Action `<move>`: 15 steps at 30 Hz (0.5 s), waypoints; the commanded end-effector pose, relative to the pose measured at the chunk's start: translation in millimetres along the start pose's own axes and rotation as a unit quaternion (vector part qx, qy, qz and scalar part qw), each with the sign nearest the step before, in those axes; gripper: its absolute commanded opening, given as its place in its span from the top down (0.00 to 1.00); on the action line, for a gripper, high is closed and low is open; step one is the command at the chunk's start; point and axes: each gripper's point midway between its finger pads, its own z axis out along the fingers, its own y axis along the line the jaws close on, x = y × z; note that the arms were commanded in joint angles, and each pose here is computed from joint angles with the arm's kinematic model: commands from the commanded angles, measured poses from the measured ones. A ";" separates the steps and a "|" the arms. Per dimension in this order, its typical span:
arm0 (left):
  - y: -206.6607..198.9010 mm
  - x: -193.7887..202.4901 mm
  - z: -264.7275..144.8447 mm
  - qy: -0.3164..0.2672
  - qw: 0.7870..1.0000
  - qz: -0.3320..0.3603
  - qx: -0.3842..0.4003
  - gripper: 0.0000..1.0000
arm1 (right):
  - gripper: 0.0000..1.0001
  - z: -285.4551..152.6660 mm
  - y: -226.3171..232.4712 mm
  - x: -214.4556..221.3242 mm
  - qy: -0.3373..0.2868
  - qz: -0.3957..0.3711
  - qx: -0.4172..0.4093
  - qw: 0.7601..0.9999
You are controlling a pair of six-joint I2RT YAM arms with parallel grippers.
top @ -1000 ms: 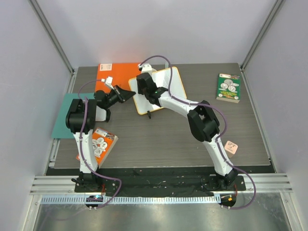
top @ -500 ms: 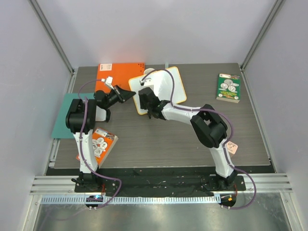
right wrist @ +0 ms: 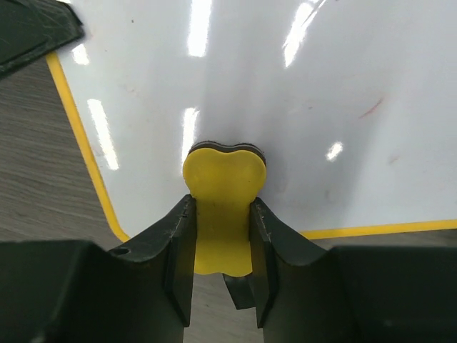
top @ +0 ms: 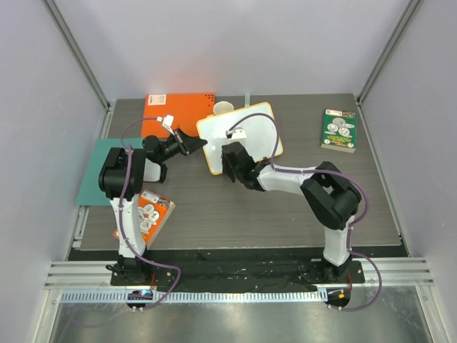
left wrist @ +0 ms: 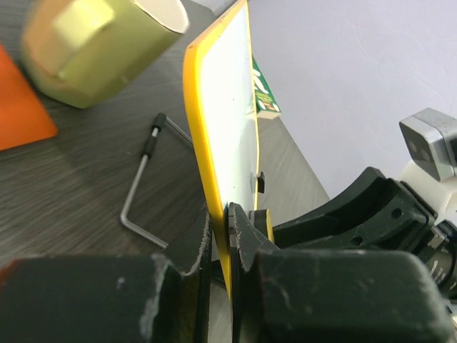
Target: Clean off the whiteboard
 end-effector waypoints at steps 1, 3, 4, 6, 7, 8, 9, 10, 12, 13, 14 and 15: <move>-13.6 -17.1 -2.1 -0.023 0.997 0.073 0.023 0.88 | 0.99 -39.2 -25.5 -7.5 0.002 -0.004 0.023 1.000; -14.1 -16.7 -2.3 -0.024 0.997 0.074 0.024 0.85 | 0.99 -50.0 -29.9 -7.7 0.002 -0.001 0.023 1.000; -14.4 -18.7 -3.0 -0.027 0.997 0.074 0.025 0.84 | 0.99 -60.2 -34.3 -7.7 -0.002 0.005 0.022 1.000; -14.0 -19.1 -3.6 -0.028 0.997 0.073 0.025 0.83 | 0.99 -68.0 -35.5 -9.4 -0.012 0.014 0.015 1.000; -15.0 -19.9 -3.6 -0.029 0.996 0.075 0.026 0.82 | 0.99 -75.4 -39.3 -9.2 -0.018 0.018 0.012 1.000; -15.1 -18.9 -4.1 -0.028 0.997 0.073 0.026 0.82 | 0.99 -78.6 -38.1 -11.7 -0.025 0.022 0.004 0.999; -16.0 -19.3 -4.1 -0.029 0.996 0.075 0.028 0.80 | 0.99 -81.8 -37.8 -14.8 -0.032 0.026 0.000 0.999; -17.2 -18.8 -4.6 -0.029 0.996 0.076 0.030 0.78 | 0.99 -86.7 -38.4 -16.7 -0.035 0.028 -0.001 0.999; -20.4 -18.3 -5.3 -0.028 0.996 0.078 0.037 0.76 | 0.99 -90.0 -44.3 -8.8 -0.018 0.024 0.012 0.999; -21.4 -18.2 -5.4 -0.028 0.996 0.078 0.039 0.73 | 0.99 -91.1 -48.4 -4.8 -0.010 0.024 0.019 0.999; -23.4 -18.2 -5.8 -0.027 0.996 0.077 0.042 0.72 | 0.99 -93.8 -50.3 0.2 0.000 0.023 0.022 0.999; -25.6 -17.4 -6.9 -0.028 0.995 0.079 0.046 0.70 | 0.99 -96.1 -51.6 10.2 0.018 0.024 0.020 0.999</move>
